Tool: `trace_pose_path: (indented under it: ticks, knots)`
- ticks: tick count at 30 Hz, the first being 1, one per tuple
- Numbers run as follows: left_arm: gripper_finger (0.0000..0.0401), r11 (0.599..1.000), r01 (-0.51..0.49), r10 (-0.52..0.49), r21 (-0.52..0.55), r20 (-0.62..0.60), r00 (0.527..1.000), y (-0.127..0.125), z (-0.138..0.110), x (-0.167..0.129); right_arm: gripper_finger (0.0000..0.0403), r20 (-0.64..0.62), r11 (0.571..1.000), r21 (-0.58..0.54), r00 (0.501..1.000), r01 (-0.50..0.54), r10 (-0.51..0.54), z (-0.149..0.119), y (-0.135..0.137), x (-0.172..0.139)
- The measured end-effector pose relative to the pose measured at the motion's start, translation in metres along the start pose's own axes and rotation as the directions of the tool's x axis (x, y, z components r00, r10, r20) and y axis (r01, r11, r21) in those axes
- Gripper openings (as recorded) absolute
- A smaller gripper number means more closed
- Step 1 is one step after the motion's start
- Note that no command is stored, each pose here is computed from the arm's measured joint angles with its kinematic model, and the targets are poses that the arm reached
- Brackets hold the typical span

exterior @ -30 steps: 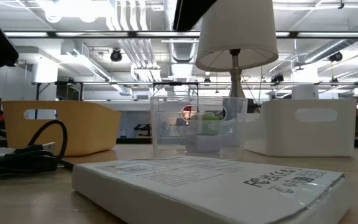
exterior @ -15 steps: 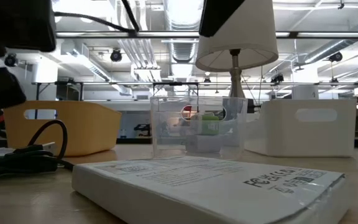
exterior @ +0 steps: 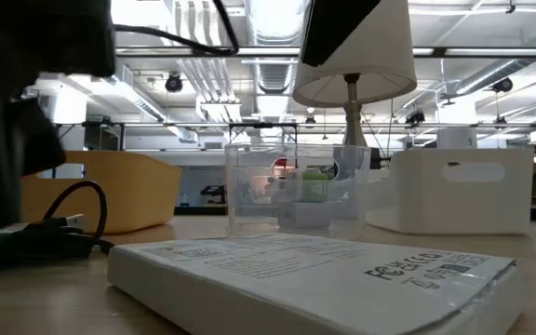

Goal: Pick and place items into bin
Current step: Put the black charger cable into the orange bin

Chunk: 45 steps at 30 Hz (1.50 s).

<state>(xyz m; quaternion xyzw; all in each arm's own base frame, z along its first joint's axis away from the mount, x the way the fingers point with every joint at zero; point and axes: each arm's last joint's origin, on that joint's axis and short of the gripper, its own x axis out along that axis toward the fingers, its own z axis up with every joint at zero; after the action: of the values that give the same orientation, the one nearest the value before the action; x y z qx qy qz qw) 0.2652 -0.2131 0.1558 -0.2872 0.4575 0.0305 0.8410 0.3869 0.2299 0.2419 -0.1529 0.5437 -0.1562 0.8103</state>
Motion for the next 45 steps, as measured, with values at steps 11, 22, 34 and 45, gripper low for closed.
trace_pose_path:
  ticks: [11, 22, 34, 45]
  knots:
    - [0.0, 0.998, -0.058, 0.059, -0.023, 0.049, 0.997, 0.005, 0.017, -0.034, 0.0068, -0.007, 1.0, -0.009, 1.0, 0.004, -0.005, -0.001, 0.0, 0.003]
    - [0.0, 0.992, -0.122, 0.117, -0.02, -0.149, 0.982, 0.013, 0.004, -0.028, 0.0068, -0.035, 1.0, -0.011, 0.999, 0.022, -0.022, -0.004, -0.001, 0.013]
    - [0.0, 0.997, -0.07, 0.063, -0.039, -0.156, 0.986, 0.012, 0.001, -0.003, 0.0068, -0.048, 0.999, -0.013, 0.998, 0.03, -0.031, -0.005, -0.002, 0.018]
    - [0.0, 0.997, 0.056, -0.057, -0.045, -0.017, 0.998, 0.003, 0.017, 0.006, 0.0068, -0.046, 1.0, -0.011, 0.999, 0.028, -0.029, -0.005, -0.002, 0.018]
